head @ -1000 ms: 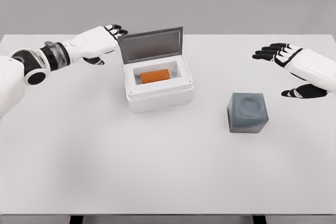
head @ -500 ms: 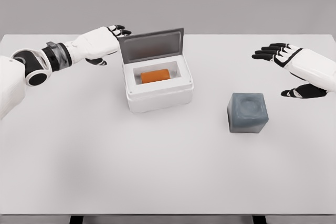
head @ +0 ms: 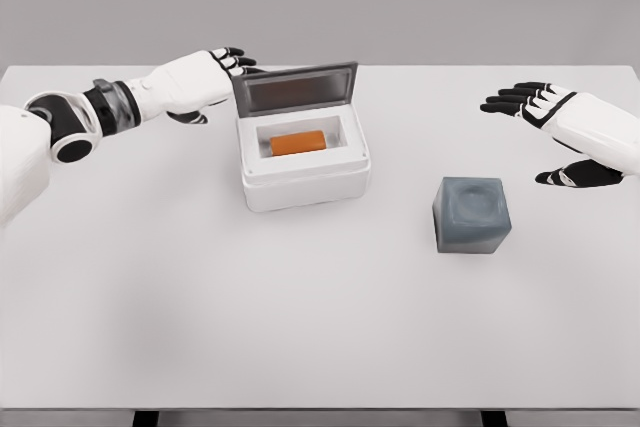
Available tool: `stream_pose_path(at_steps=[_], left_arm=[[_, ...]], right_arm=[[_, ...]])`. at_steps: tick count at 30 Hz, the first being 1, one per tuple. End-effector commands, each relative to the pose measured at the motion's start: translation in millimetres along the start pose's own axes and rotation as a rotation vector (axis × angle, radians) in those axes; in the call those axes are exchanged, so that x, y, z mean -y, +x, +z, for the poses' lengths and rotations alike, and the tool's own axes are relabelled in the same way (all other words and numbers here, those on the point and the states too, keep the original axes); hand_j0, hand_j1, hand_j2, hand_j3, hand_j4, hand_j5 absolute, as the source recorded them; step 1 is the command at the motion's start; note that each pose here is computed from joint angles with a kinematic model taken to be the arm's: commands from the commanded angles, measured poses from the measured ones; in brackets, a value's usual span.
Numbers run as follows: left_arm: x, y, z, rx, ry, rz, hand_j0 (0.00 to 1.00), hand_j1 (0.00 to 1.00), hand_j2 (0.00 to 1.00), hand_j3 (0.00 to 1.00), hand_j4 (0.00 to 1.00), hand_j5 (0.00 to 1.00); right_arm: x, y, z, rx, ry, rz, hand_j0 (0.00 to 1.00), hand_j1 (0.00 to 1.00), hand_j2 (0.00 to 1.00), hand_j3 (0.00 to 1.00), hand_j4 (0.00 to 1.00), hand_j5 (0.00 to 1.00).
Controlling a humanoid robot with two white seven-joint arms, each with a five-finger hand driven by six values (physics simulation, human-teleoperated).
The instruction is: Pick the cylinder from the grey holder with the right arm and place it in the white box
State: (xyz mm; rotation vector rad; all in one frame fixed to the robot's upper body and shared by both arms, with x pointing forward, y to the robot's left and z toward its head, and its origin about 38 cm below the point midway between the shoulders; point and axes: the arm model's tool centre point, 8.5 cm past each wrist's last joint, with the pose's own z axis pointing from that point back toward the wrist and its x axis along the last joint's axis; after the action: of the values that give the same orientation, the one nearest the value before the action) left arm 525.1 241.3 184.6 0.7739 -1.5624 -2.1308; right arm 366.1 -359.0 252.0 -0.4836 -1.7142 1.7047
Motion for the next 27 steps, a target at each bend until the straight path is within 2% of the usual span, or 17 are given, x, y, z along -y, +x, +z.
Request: stream_pose_path(at_steps=[1,13,15,17,19,21,22,24,27], left_arm=[[-4.2,-2.2,1.2,-0.007,0.028,0.029,1.00,1.00,1.00,1.00,1.00,1.00],[-5.7,-12.5,12.4,-0.032,0.023,0.024,1.00,1.00,1.00,1.00,1.00,1.00],[-5.3,-19.5,22.2,-0.050,0.025,0.035,1.00,1.00,1.00,1.00,1.00,1.00],[-14.0,-27.6,36.8,-0.067,0.077,0.089,1.00,1.00,1.00,1.00,1.00,1.00],[-29.7,-33.8,61.0,-0.068,0.127,0.109,1.00,1.00,1.00,1.00,1.00,1.00],[-35.3,-28.8,99.0,-0.053,0.197,0.212,1.00,1.00,1.00,1.00,1.00,1.00],[-33.2,-25.6,112.5,-0.049,0.203,0.241,1.00,1.00,1.00,1.00,1.00,1.00],[-21.5,-17.9,155.6,-0.057,0.175,0.300,1.00,1.00,1.00,1.00,1.00,1.00],[-14.8,-19.6,173.2,-0.080,0.157,0.329,1.00,1.00,1.00,1.00,1.00,1.00]], right_arm=[[0.4,-0.3,0.3,0.000,-0.004,-0.006,1.00,1.00,1.00,1.00,1.00,1.00],[0.4,-0.4,0.3,-0.001,-0.003,-0.005,1.00,1.00,1.00,1.00,1.00,1.00],[0.1,-0.8,0.4,-0.002,-0.003,-0.006,1.00,1.00,1.00,1.00,1.00,1.00],[0.1,-0.8,0.4,-0.002,-0.003,-0.006,1.00,1.00,1.00,1.00,1.00,1.00],[0.1,-0.8,0.4,-0.002,-0.003,-0.006,1.00,1.00,1.00,1.00,1.00,1.00],[0.4,-0.9,0.7,-0.003,-0.002,-0.005,1.00,1.00,1.00,1.00,1.00,1.00],[0.4,-0.9,0.7,-0.003,-0.002,-0.005,1.00,1.00,1.00,1.00,1.00,1.00],[0.5,-1.5,1.1,-0.005,-0.002,-0.006,1.00,1.00,1.00,1.00,1.00,1.00],[0.5,-1.5,1.1,-0.005,-0.002,-0.006,1.00,1.00,1.00,1.00,1.00,1.00]])
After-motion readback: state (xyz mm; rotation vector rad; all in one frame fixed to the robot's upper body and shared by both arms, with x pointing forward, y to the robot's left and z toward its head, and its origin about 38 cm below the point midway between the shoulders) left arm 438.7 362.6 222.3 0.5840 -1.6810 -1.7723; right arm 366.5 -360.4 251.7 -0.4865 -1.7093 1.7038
